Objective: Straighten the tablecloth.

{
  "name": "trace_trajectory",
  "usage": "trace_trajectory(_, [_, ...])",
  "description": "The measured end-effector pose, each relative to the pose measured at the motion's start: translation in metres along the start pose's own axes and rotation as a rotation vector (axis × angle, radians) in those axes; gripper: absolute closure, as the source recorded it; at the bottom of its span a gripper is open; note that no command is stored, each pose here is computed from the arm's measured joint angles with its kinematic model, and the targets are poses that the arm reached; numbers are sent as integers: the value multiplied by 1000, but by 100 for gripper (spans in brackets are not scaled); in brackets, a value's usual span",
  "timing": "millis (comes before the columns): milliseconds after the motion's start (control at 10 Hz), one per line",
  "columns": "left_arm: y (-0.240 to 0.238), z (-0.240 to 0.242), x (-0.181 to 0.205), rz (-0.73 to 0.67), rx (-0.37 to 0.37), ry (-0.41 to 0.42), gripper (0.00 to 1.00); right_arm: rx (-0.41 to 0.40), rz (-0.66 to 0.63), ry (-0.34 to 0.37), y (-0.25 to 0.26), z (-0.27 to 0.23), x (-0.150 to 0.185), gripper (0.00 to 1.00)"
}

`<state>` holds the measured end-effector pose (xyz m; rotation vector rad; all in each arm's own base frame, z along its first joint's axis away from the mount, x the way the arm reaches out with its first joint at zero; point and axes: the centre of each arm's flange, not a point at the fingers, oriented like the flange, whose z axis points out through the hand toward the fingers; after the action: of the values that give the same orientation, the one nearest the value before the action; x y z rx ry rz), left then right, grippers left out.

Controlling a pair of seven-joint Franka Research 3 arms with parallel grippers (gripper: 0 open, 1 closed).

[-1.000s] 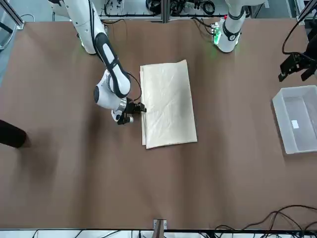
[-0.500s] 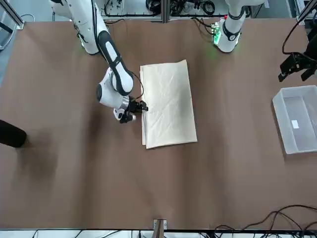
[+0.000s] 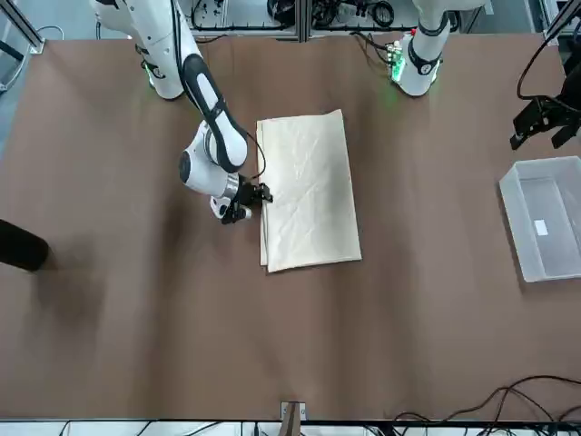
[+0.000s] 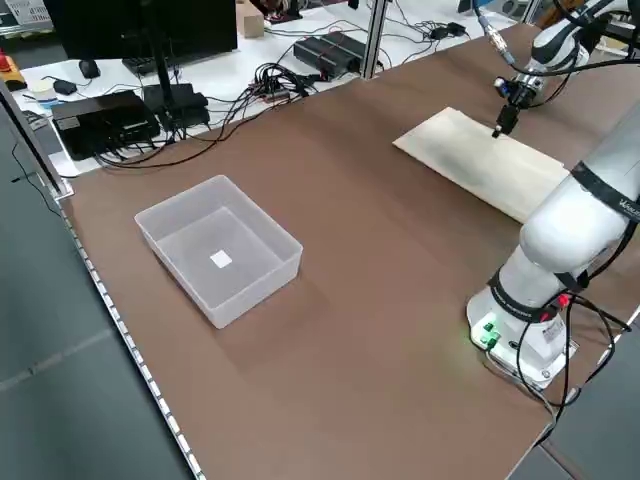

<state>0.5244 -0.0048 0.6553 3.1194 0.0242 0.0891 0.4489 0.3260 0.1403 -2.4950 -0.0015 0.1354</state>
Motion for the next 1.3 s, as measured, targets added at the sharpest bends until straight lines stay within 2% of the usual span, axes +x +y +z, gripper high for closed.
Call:
trace_trajectory(400, [0,0,0,0,0,-1,3,-1,-10,0,2,0,1,76])
trace_trajectory(700, [0,0,0,0,0,-1,3,0,-16,-1,2,2,1,90])
trace_trajectory(1300, [0,1,0,0,0,-1,3,2,2,14,9,-4,7,92])
